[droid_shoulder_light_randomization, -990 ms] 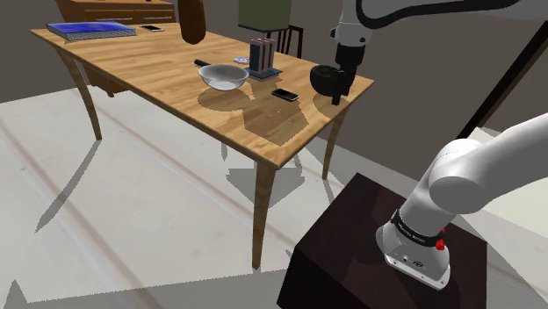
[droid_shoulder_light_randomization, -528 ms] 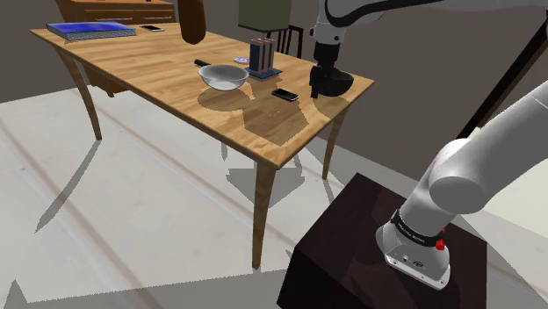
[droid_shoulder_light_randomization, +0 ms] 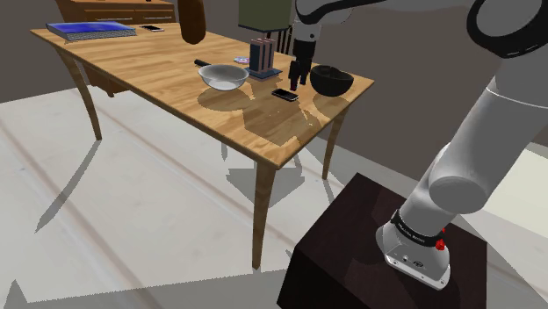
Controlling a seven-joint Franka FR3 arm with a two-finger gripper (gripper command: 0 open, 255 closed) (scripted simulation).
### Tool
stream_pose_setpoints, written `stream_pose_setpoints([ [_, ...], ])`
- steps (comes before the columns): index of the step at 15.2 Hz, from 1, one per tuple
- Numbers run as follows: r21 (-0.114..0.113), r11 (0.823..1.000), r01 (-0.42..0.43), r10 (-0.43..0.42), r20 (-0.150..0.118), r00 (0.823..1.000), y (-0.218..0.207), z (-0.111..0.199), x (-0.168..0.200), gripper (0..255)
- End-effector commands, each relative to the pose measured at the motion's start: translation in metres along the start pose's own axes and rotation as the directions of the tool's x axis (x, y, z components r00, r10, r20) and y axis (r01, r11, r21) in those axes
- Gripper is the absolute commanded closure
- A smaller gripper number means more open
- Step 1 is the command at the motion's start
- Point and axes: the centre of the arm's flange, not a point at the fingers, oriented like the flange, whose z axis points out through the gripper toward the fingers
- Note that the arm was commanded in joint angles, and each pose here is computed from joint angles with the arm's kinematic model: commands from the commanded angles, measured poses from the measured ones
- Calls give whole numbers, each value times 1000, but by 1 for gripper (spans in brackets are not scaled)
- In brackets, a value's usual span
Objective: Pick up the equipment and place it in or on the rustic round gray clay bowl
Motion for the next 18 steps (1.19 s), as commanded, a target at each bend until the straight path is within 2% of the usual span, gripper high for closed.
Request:
stream_pose_setpoints([
  [1, 8, 1000, 11, -11, -7, 1000, 12, 6, 28, 0],
  [4, 21, 999, 27, -27, -16, 1000, 28, 10, 64, 0],
  [12, 21, 999, 27, -27, -16, 1000, 27, 50, 65, 0],
  [18, 21, 999, 27, -27, -16, 1000, 27, 50, 65, 0],
])
